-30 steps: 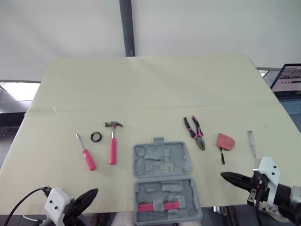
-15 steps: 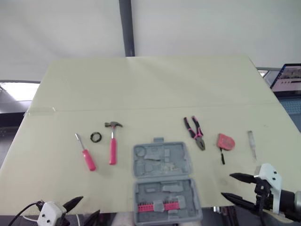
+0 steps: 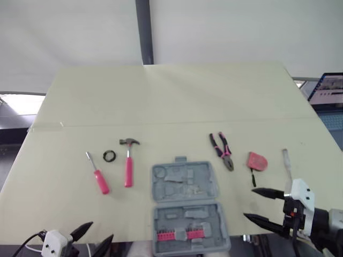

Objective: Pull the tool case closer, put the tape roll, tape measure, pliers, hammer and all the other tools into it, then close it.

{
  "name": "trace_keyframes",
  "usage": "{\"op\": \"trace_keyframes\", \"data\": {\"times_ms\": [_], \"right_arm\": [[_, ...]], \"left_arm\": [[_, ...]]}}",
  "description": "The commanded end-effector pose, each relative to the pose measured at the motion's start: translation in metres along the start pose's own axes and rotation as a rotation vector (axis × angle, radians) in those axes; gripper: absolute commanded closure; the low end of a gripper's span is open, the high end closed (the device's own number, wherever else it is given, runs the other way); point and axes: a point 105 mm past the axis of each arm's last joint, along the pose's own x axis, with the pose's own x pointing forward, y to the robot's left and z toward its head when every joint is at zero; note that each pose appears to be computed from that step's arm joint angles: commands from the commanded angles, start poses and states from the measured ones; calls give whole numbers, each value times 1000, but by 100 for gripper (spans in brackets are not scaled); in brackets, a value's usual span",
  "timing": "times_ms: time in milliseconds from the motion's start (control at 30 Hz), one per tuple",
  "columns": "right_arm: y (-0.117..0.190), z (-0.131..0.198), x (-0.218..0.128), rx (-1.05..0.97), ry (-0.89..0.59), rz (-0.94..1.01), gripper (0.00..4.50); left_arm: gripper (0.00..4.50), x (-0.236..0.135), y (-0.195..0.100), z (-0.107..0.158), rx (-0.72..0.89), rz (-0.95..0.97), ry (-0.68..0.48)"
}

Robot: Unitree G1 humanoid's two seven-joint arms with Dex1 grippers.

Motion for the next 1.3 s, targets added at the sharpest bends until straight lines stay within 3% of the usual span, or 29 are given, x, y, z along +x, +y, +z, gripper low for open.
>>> {"op": "trace_keyframes", "data": {"times_ms": [33, 233, 400, 567, 633, 833, 1033, 1300], "right_arm": [[10, 21, 8, -139, -79, 21, 3], [14, 21, 15, -155, -125, 16, 3], [13, 20, 20, -152, -133, 19, 3], [8, 19, 27, -149, -144, 37, 3], [6, 18, 30, -151, -145, 47, 3], [1, 17, 32, -165, -143, 60, 3], [-9, 17, 26, -183, -122, 33, 3], [-8, 13, 19, -174, -99, 14, 3]], "left_arm": [[1, 5, 10, 18, 18, 43, -18], [1, 20, 15, 50, 78, 96, -83], [1, 26, 7, 65, 119, 66, -71], [1, 32, 12, 107, 383, -34, 88], [1, 38, 10, 125, 489, -83, 209], [1, 53, 15, 159, 680, -50, 442], [1, 73, 13, 176, 748, -13, 584], [1, 100, 26, 172, 792, 59, 706]]}}
